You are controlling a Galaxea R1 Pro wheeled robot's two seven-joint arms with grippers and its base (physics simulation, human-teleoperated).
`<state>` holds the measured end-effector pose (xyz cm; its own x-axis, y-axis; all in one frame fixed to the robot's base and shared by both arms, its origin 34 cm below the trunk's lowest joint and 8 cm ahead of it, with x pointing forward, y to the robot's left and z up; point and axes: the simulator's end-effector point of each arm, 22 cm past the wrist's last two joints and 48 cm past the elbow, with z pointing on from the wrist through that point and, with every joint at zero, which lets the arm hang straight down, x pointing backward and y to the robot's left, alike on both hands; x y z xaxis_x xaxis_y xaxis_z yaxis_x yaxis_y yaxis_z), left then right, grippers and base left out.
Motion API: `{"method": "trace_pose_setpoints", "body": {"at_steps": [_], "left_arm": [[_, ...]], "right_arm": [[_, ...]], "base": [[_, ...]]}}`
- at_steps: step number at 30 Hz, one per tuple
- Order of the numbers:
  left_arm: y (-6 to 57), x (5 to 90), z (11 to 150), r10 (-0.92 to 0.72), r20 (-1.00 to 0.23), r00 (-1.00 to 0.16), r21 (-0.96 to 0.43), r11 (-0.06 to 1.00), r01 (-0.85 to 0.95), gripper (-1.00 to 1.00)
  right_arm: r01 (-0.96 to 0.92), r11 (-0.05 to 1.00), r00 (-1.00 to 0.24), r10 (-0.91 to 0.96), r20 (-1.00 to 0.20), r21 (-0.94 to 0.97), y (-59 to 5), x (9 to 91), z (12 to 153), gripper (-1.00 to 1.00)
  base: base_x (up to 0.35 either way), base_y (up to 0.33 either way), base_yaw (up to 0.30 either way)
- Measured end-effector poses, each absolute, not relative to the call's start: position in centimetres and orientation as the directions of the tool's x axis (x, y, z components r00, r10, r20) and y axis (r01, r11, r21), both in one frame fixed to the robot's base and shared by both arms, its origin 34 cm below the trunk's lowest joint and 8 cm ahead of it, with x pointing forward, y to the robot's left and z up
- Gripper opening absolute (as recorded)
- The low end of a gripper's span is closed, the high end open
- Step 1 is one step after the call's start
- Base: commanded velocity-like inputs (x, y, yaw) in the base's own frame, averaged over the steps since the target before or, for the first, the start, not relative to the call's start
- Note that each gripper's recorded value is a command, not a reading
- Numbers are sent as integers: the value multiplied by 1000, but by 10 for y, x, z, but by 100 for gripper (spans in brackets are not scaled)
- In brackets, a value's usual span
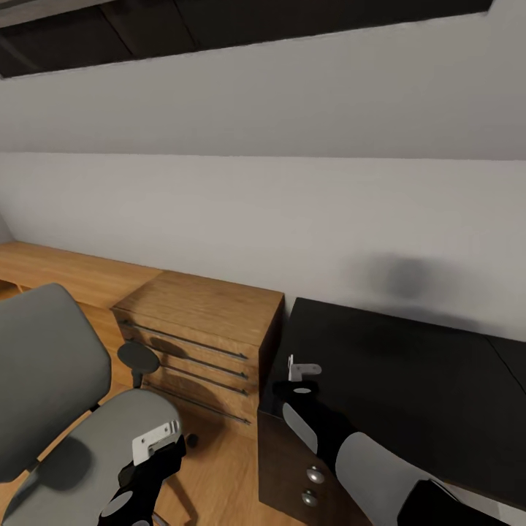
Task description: In the bedroom, organize the workspace by keeping the computer under the desk, ensuring the monitor is on the desk, placing the keyboard on the desk next to the monitor, placing the mouse on the desk next to the keyboard, moving the folder from the swivel chair onto the desk next to the mouse, stacking the notebook on top of the folder with the pen on top of the notebook, and positioning the swivel chair next to the desk.
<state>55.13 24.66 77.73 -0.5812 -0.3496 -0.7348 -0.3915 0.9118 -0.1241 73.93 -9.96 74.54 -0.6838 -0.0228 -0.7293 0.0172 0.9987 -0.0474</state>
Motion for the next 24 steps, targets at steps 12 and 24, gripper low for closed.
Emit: {"method": "trace_pose_setpoints", "body": {"at_steps": [12,24], "left_arm": [[246,551,774,-349,-735,-581,-124,912,-391,100],[247,551,768,-350,-735,-580,-124,911,-392,100]], "right_arm": [[18,999,-684,-22,-729,-47,-100,739,742,100],[17,999,-683,-23,-730,-47,-99,739,736,100]], "base": [[0,0,0],[0,0,0]]}}
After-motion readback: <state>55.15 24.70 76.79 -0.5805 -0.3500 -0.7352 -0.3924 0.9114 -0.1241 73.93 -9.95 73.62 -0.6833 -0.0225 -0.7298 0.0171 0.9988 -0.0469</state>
